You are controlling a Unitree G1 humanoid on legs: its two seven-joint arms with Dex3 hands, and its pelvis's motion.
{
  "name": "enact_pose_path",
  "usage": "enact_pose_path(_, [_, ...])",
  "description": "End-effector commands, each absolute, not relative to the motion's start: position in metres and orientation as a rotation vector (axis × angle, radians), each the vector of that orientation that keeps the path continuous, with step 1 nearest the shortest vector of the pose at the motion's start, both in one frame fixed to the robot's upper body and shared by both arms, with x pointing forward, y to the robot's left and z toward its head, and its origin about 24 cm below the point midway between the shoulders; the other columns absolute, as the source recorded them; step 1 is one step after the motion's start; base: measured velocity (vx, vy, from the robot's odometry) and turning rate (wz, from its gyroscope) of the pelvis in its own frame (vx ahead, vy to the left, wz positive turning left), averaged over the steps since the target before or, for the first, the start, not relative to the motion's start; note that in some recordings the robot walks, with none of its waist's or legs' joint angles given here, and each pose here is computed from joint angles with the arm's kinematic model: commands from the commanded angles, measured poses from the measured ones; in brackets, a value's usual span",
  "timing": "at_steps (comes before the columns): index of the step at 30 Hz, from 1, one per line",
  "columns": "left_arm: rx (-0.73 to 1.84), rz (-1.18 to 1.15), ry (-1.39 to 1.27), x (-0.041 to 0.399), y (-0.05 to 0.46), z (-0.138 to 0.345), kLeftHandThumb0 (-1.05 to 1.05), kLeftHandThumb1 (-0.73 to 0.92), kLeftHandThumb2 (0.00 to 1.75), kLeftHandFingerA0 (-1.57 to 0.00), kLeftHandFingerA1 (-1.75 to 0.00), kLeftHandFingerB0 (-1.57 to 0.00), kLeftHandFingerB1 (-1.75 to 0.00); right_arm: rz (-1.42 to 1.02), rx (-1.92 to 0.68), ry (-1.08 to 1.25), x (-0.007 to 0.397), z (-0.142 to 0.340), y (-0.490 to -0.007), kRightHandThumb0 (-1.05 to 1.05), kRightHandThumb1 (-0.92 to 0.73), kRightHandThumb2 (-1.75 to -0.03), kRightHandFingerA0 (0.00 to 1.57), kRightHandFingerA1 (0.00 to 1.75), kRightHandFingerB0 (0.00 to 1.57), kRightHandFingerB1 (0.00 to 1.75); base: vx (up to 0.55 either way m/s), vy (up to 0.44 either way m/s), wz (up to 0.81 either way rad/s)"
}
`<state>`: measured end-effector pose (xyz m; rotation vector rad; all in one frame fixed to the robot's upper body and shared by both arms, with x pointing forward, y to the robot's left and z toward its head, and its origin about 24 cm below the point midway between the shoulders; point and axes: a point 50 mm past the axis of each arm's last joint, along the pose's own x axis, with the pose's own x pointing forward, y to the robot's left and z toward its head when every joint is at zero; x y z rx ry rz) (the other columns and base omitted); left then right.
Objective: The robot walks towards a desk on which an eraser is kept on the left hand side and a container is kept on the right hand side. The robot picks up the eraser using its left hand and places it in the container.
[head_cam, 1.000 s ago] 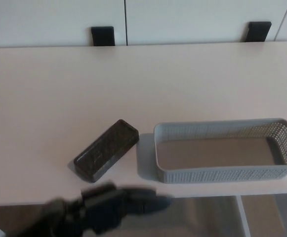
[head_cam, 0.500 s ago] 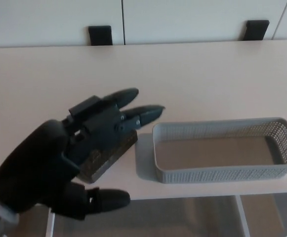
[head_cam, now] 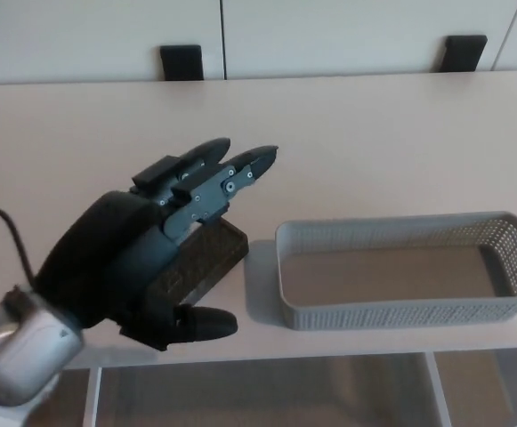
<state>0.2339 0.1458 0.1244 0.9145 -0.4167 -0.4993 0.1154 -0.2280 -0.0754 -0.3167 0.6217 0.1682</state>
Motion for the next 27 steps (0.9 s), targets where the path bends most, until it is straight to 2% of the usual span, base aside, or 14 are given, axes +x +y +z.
enact_pose_path(1, [1.287,-0.132,0.019,0.269,0.165,0.075,-0.68,0.42,0.76,0.00,0.00,0.00,-0.06,0.216,-0.417,0.603,0.117,-0.071,-0.238,-0.08,-0.40,-0.51,0.83,0.56,0.64,0.53,0.00,0.000,0.00])
enact_pose_path(8, [1.335,-0.109,0.078,0.272,0.161,0.061,-0.67,0.41,0.75,0.00,0.00,-0.02,-0.09,0.225,-0.421,0.610,0.117,-0.070,-0.237,-0.08,-0.39,-0.51,0.83,0.56,0.64,0.53,0.00,0.000,0.00])
enact_pose_path(17, [1.372,-0.065,0.113,0.274,0.166,0.047,-0.49,0.31,0.64,0.00,-0.01,0.00,-0.08,0.263,-0.442,0.624,0.115,-0.069,-0.236,-0.09,-0.39,-0.51,0.81,0.55,0.66,0.53,0.00,0.000,0.00])
enact_pose_path(27, [1.412,-0.031,0.115,0.272,0.173,0.045,-0.53,0.32,0.64,0.00,0.00,0.00,-0.06,0.293,-0.473,0.631,0.115,-0.071,-0.236,-0.11,-0.39,-0.52,0.83,0.55,0.67,0.52,0.00,0.000,0.00])
